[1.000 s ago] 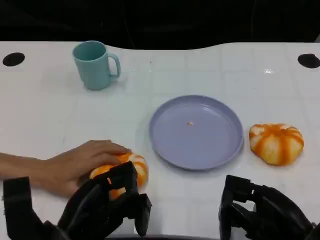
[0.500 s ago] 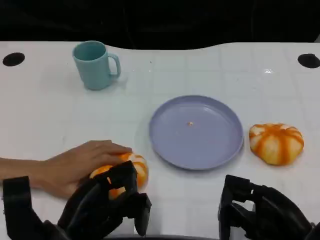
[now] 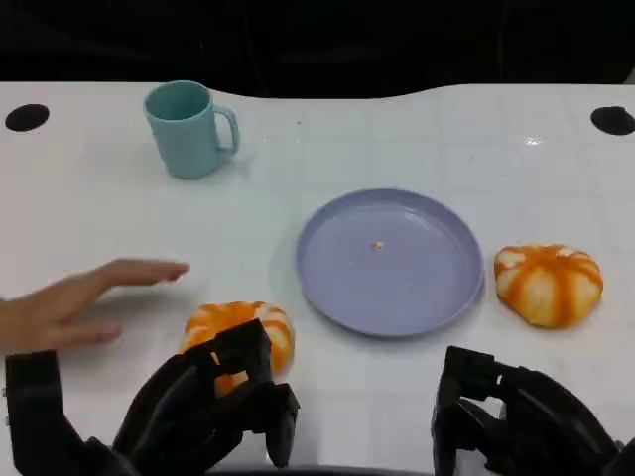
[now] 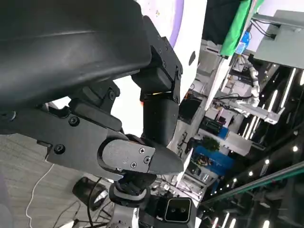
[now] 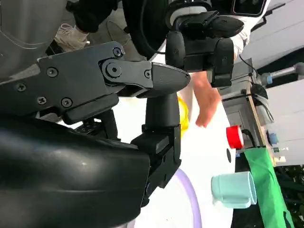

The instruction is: Grasp the bread from the table and place it into the plate.

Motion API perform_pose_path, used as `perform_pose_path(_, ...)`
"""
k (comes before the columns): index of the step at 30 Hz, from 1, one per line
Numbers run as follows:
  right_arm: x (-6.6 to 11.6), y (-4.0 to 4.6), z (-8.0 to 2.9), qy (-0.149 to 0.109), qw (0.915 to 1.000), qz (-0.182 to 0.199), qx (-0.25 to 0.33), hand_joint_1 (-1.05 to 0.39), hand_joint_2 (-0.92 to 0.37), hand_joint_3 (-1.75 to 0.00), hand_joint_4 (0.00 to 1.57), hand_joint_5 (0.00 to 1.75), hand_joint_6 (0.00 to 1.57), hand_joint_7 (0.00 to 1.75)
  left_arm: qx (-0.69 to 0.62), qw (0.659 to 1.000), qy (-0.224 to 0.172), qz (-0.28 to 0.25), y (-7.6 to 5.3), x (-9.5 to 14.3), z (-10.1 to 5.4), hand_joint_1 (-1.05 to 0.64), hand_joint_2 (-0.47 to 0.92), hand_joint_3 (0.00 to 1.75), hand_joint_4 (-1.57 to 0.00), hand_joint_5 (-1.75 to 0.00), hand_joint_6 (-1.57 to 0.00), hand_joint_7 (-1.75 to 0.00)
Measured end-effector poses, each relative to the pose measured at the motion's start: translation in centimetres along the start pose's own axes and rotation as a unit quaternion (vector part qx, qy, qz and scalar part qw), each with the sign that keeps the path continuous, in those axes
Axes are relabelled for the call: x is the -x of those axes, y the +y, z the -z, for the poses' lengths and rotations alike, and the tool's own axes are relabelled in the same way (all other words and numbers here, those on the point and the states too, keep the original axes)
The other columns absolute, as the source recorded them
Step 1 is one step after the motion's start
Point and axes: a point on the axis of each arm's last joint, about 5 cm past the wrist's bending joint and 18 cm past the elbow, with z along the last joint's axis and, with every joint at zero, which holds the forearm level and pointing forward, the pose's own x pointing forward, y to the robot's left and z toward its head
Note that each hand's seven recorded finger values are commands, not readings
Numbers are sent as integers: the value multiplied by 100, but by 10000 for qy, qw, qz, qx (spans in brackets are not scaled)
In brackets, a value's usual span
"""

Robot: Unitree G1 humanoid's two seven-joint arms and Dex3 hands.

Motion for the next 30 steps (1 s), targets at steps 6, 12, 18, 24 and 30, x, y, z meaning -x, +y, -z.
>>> perform_pose_path(6,-1,1,-7,-9,10000,19,-7,-50,-92,-43,59,175,44,168,-3,10000,5,0,1,0,-2,-68,92,17,-91,-175,-69,-175)
perform_pose_path(12,0,1,-8,-18,10000,30,2,-49,-92,-43,59,175,44,168,-22,10000,1,44,5,-9,-12,-67,92,18,-91,-175,-69,-175)
perform_pose_path(18,0,1,-9,-18,10000,29,1,-50,-92,-43,59,175,45,168,-22,10000,5,73,6,-9,-11,-67,92,18,-91,-175,-69,-175)
perform_pose_path(24,0,1,-9,-16,10000,30,5,-49,-92,-42,60,175,45,168,-27,10000,7,69,7,-8,-12,-66,92,18,-90,-175,-69,-175)
perform_pose_path(30,1,-1,-10,-23,10000,28,9,-50,-92,-42,59,175,45,167,-26,10000,8,69,7,-8,-12,-65,92,19,-90,-175,-68,-175)
